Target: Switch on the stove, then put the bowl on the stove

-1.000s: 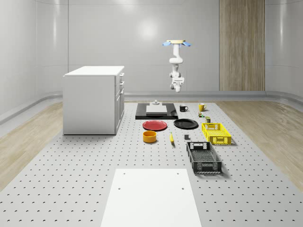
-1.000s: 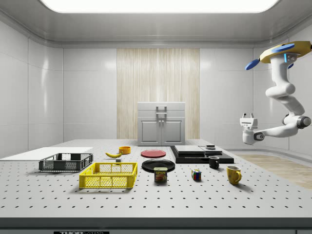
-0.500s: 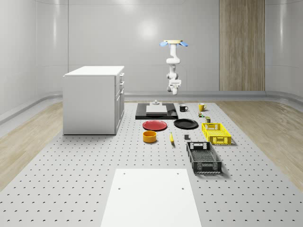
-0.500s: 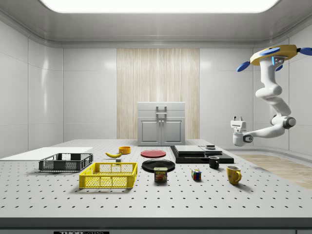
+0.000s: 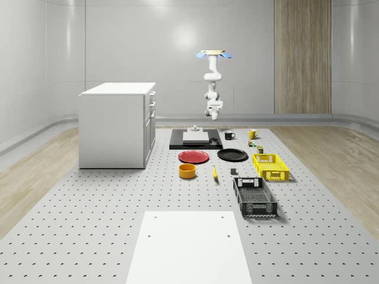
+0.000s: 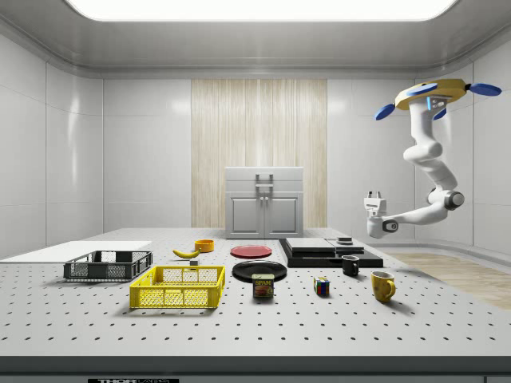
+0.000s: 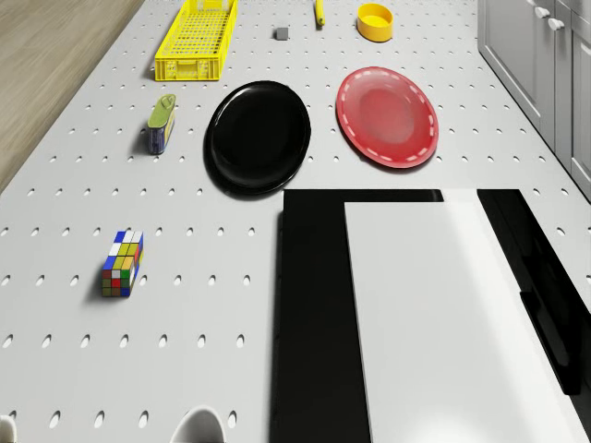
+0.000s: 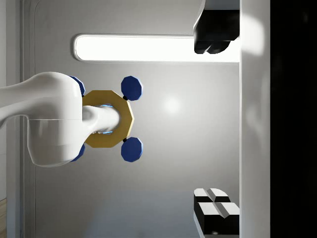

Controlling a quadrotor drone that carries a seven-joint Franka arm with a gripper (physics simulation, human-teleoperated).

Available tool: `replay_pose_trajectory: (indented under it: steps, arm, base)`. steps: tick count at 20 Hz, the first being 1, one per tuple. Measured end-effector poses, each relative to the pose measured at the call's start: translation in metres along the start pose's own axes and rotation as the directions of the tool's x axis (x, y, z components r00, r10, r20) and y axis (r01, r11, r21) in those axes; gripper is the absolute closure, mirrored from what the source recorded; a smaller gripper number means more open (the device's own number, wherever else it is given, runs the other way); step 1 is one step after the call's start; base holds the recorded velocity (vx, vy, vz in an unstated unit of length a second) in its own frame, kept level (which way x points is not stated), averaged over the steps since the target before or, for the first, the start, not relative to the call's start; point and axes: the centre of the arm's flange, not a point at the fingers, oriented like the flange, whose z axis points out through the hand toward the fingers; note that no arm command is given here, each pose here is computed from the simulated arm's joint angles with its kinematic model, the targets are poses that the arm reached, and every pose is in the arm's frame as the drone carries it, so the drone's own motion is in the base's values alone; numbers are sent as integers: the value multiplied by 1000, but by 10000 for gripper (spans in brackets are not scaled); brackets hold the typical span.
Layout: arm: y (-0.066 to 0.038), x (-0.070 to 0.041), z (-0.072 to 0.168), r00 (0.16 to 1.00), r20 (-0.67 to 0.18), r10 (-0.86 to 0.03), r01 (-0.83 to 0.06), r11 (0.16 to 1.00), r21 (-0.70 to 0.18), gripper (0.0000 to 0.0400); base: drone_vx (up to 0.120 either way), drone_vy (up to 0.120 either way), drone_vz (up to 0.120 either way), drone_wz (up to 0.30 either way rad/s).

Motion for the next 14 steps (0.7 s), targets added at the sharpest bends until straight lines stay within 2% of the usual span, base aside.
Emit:
replay_pose_trajectory:
  steps: [5, 9, 14]
  arm:
    - [0, 0, 0, 1000, -3, 0, 0, 1000, 2, 0]
    - [0, -1, 0, 1000, -6, 0, 0, 1000, 3, 0]
    - [0, -1, 0, 1000, -11, 0, 0, 1000, 4, 0]
  base:
    - [120, -112, 0, 0]
    - [120, 0, 0, 0]
    - [16, -120, 0, 0]
